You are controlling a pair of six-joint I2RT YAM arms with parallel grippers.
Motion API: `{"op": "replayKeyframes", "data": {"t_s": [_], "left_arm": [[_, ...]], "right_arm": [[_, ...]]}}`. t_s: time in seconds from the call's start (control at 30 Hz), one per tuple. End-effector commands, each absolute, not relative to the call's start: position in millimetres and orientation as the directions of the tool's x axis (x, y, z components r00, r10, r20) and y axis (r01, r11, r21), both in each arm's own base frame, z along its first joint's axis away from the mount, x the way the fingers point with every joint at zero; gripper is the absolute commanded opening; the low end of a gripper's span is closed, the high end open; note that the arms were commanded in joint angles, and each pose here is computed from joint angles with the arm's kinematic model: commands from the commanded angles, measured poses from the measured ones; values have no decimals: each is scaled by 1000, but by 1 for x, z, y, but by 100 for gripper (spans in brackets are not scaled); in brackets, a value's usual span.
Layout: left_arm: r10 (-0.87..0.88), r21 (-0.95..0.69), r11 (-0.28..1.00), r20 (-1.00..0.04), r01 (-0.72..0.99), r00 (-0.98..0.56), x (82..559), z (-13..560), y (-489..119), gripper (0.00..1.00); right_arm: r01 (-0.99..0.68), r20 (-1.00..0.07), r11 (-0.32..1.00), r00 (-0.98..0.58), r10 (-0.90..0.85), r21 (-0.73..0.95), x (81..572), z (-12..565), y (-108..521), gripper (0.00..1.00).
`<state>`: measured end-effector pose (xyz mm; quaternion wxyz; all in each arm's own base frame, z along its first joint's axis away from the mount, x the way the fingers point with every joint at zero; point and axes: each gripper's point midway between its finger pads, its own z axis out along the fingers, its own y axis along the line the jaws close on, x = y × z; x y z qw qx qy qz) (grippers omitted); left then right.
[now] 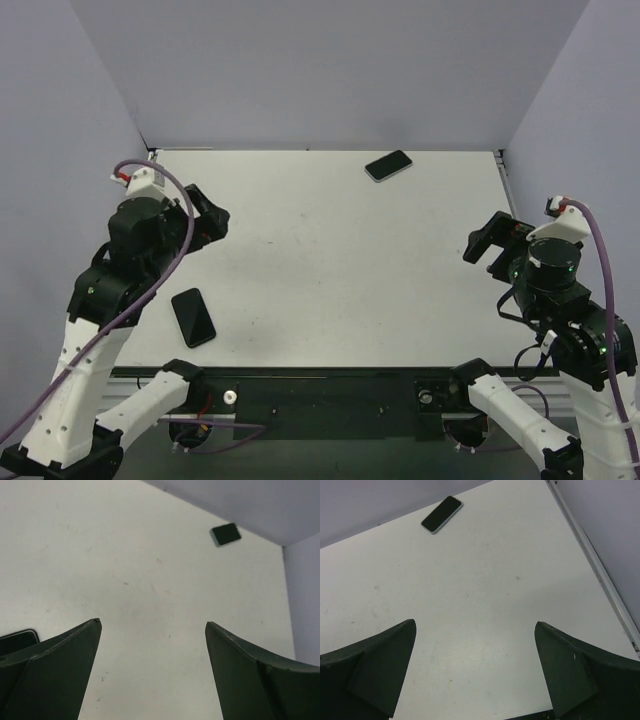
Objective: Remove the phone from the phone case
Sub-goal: Pick up the phone at the center of the board.
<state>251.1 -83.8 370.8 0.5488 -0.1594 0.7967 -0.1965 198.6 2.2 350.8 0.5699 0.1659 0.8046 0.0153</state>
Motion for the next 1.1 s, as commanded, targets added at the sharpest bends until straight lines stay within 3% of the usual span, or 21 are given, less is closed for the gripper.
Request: {"op": "replayKeyframes", "data": {"t_s": [0.0, 0.2, 0.43, 0.8, 1.07], "left_arm": [[-413, -400, 906, -756, -142, -507, 253, 306, -83, 96], [-392, -226, 919, -613, -323, -686, 255, 205, -60, 96], [-569, -212, 814, -478, -540, -669, 257, 130, 8, 96], [-577, -133, 805, -407, -579, -709, 267, 81, 48, 96], [-514, -62, 857, -190, -512, -837, 262, 46, 48, 96]], "right_arm": [[211, -910, 952, -307, 280, 221, 212, 344, 14, 100], [161, -892, 958, -356, 279, 236, 223, 323, 31, 100], [77, -883, 959, -375, 282, 273, 237, 308, 53, 100], [-78, -890, 945, -369, 268, 317, 257, 299, 87, 100], [-204, -935, 950, -313, 166, 237, 250, 307, 114, 100]]}}
